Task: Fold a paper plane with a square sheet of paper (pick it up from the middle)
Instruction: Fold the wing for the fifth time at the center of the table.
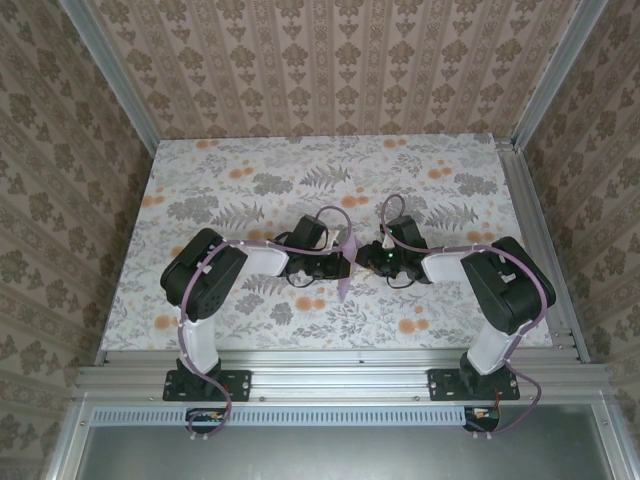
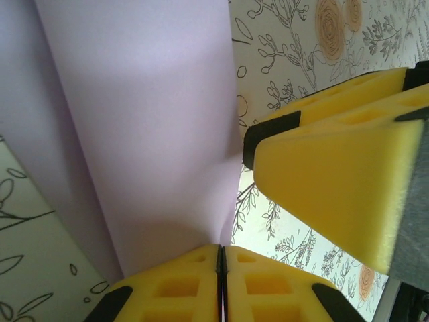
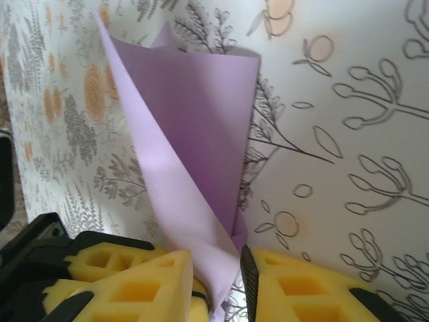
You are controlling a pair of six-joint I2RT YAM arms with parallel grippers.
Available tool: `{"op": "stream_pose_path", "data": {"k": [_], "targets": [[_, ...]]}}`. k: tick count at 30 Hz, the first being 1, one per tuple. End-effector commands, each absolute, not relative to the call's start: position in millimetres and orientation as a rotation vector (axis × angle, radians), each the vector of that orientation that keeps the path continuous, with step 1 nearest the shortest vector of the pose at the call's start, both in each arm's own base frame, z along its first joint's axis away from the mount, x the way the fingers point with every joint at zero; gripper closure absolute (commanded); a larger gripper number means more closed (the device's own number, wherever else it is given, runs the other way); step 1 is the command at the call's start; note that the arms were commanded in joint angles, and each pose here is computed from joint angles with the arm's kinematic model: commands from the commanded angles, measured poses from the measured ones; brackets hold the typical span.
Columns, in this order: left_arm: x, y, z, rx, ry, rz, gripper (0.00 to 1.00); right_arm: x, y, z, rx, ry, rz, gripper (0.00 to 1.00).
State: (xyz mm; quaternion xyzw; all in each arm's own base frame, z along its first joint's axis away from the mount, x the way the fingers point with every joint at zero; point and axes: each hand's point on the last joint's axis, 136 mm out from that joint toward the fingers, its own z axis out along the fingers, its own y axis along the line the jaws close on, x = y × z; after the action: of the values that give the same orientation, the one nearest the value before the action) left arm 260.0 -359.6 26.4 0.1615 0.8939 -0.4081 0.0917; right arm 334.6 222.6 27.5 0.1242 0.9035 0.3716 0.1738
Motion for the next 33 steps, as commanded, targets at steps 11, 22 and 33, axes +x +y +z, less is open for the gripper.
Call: {"op": "stream_pose_path", "data": {"k": [11, 22, 33], "targets": [[258.5, -356.2, 27.9, 0.505, 2.640, -1.223, 0.91, 338.4, 227.6, 24.5, 0.325, 2.574, 1.069, 0.68], [257.9, -354.8, 28.4, 0.515, 2.640, -1.225, 0.91, 337.6, 238.0, 34.0, 0.298, 2.540, 1.165, 0.74], [257.1, -356.9, 42.5, 0.544, 2.614, -1.239, 0.86, 336.4, 230.5, 23.2, 0.237, 2.612, 1.023, 0.92]]}}
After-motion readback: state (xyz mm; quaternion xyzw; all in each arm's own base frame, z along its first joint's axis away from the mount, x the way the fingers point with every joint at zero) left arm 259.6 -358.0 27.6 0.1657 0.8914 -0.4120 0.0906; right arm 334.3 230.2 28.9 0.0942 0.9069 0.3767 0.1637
